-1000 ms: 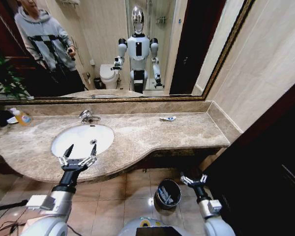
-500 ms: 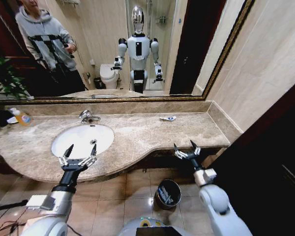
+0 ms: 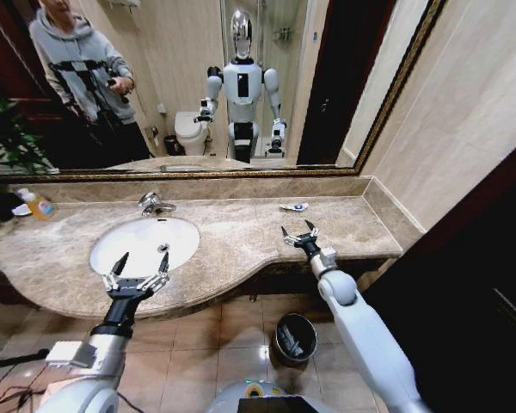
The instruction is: Pick up the trash from the sink and place it in the trash bin.
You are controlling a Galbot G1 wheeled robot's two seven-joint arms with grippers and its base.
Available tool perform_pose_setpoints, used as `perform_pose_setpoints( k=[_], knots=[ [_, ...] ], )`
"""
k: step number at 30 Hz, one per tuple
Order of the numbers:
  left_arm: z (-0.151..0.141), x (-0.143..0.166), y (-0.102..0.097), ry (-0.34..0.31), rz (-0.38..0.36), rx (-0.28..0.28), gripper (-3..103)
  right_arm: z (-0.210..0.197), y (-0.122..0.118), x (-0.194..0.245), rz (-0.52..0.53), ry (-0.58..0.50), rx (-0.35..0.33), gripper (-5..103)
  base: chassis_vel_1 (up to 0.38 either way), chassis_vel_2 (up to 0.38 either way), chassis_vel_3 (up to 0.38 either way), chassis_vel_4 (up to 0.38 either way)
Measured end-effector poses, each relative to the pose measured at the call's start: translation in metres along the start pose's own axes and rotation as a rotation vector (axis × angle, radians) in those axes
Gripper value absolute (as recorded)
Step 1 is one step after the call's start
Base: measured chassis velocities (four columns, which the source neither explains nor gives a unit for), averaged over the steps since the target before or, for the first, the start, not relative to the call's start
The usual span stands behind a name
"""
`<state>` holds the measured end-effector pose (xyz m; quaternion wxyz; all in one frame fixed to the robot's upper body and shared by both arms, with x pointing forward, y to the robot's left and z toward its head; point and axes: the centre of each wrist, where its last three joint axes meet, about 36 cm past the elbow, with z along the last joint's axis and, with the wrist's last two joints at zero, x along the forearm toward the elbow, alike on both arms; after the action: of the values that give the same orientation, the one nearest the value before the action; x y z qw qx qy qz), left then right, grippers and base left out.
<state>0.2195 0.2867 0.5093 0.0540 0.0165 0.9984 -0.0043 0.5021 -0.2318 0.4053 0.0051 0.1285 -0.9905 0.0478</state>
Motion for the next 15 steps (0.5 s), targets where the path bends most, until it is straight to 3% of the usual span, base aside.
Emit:
perform_pose_setpoints(
  k=[12,15],
  knots=[
    [0.0,0.0,0.0,0.0,0.0,0.0,100,-0.006,-0.007,-0.073,0.022,-0.003,0.086,100,0.0,0.0,0.0,0.0],
    [0.0,0.0,0.0,0.0,0.0,0.0,100,-0.008,0.0,-0.086,0.016,0.007,0.072,100,0.0,0.0,0.0,0.0]
  ],
)
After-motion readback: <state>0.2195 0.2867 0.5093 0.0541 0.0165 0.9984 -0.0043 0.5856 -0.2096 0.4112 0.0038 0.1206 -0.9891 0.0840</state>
